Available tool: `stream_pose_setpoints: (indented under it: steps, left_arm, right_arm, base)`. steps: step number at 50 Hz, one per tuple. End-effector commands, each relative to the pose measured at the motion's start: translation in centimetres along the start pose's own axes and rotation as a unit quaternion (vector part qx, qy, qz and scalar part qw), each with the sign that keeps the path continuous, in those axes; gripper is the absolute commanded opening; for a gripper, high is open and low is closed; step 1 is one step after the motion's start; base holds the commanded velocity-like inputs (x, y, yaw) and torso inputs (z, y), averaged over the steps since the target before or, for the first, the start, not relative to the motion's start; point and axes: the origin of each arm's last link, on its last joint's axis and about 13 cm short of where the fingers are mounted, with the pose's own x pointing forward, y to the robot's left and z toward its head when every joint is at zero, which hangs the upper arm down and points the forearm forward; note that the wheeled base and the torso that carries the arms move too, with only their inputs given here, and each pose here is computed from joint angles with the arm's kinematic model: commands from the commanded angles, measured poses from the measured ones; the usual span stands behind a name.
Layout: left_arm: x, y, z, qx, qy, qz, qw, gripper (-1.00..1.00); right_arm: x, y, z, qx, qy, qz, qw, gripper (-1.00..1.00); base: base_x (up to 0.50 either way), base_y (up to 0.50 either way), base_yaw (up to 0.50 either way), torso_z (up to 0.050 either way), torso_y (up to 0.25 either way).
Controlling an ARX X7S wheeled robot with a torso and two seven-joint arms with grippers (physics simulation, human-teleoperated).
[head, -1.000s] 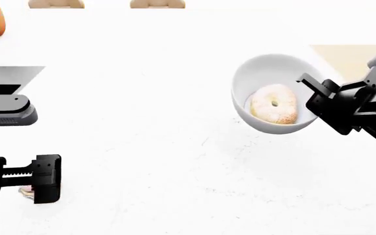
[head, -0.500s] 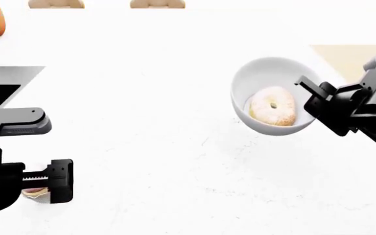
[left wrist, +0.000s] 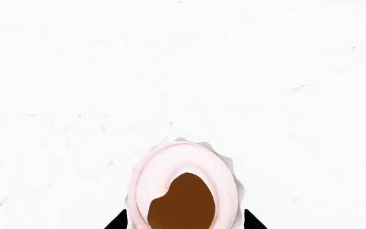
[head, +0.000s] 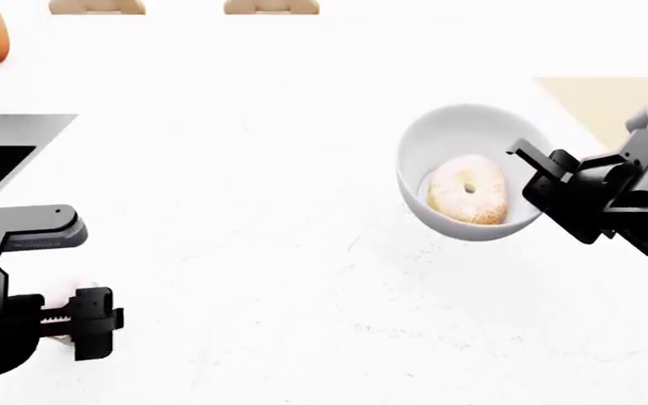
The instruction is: Pick up the bowl with donut and place it on the tray. Pick up the cupcake and place it on the tray.
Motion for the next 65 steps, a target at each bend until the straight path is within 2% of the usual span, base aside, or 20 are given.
stream_pose_setpoints:
  steps: [1, 8, 15, 19, 27, 36, 41, 44, 46, 49, 50, 54, 65]
  left_arm:
    - [2.5, 0.5, -0.8, -0.002, 0.006, 0.015, 1.0, -1.0]
    - [2.8, 0.9, -1.0, -0.001, -0.002, 0.042, 0.999, -1.0]
    - [1.9, 1.3, -1.0, 0.003, -0.01, 0.051, 0.999, -1.0]
    - [0.2, 1.2, -0.1, 0.0, -0.046, 0.045, 0.998, -1.0]
    - [-5.1, -0.6, 2.5, 0.007, -0.125, 0.005, 0.992, -1.0]
    - [-8.3, -1.9, 5.2, 0.017, -0.208, -0.045, 0.977, -1.0]
    - [-8.9, -2.2, 5.7, 0.026, -0.226, -0.054, 0.972, -1.0]
    - [-9.0, -2.5, 5.8, 0.034, -0.235, -0.064, 0.969, -1.0]
    - [-9.1, -2.6, 6.0, 0.036, -0.246, -0.069, 0.966, -1.0]
    - [-9.3, -2.6, 6.2, 0.035, -0.26, -0.073, 0.962, -1.0]
    - [-9.4, -2.6, 6.2, 0.035, -0.264, -0.074, 0.961, -1.0]
    - [-9.8, -2.8, 6.3, 0.036, -0.274, -0.078, 0.958, -1.0]
    - [-10.5, -2.7, 6.5, 0.04, -0.286, -0.076, 0.954, -1.0]
  right_arm:
    - [-0.1, -0.2, 0.3, 0.007, -0.006, 0.009, 1.0, -1.0]
    - [-0.3, -0.6, 0.2, 0.014, -0.008, 0.006, 1.0, -1.0]
    - [-0.7, -0.7, 0.2, 0.006, -0.011, 0.009, 1.0, -1.0]
    - [-1.0, -0.9, 0.2, 0.003, -0.016, 0.011, 1.0, -1.0]
    - [-1.0, -0.7, 0.5, -0.01, -0.023, 0.024, 0.999, -1.0]
    - [-2.0, -0.6, 0.5, -0.037, -0.031, 0.021, 0.999, -1.0]
    - [-3.0, -0.1, 0.4, -0.051, -0.039, 0.024, 0.998, -1.0]
    - [-3.3, -0.2, 0.5, -0.066, -0.068, 0.012, 0.995, -1.0]
    - [-3.9, -0.5, 0.2, -0.078, -0.074, 0.025, 0.994, -1.0]
    - [-5.0, -0.8, 0.0, -0.074, -0.091, 0.035, 0.992, -1.0]
    - [-5.5, -0.8, -0.1, -0.072, -0.103, 0.054, 0.991, -1.0]
    - [-6.7, -0.9, -0.1, -0.086, -0.132, 0.079, 0.984, -1.0]
    - [-7.0, -1.2, 0.6, -0.097, -0.159, 0.112, 0.976, -1.0]
  base:
    - [0.0, 0.0, 0.0, 0.0, 0.0]
    - [0.0, 0.0, 0.0, 0.0, 0.0]
    - [0.0, 0.0, 0.0, 0.0, 0.0]
    - [0.0, 0.0, 0.0, 0.0, 0.0]
    - [0.0, 0.0, 0.0, 0.0, 0.0]
    - [0.0, 0.0, 0.0, 0.0, 0.0]
    - [0.0, 0.0, 0.0, 0.0, 0.002]
    - [0.0, 0.0, 0.0, 0.0, 0.0]
    - [0.0, 0.0, 0.0, 0.0, 0.0]
    - [0.0, 0.0, 0.0, 0.0, 0.0]
    - [0.0, 0.0, 0.0, 0.0, 0.0]
    - [0.0, 0.0, 0.0, 0.0, 0.003]
    - [0.0, 0.0, 0.0, 0.0, 0.001]
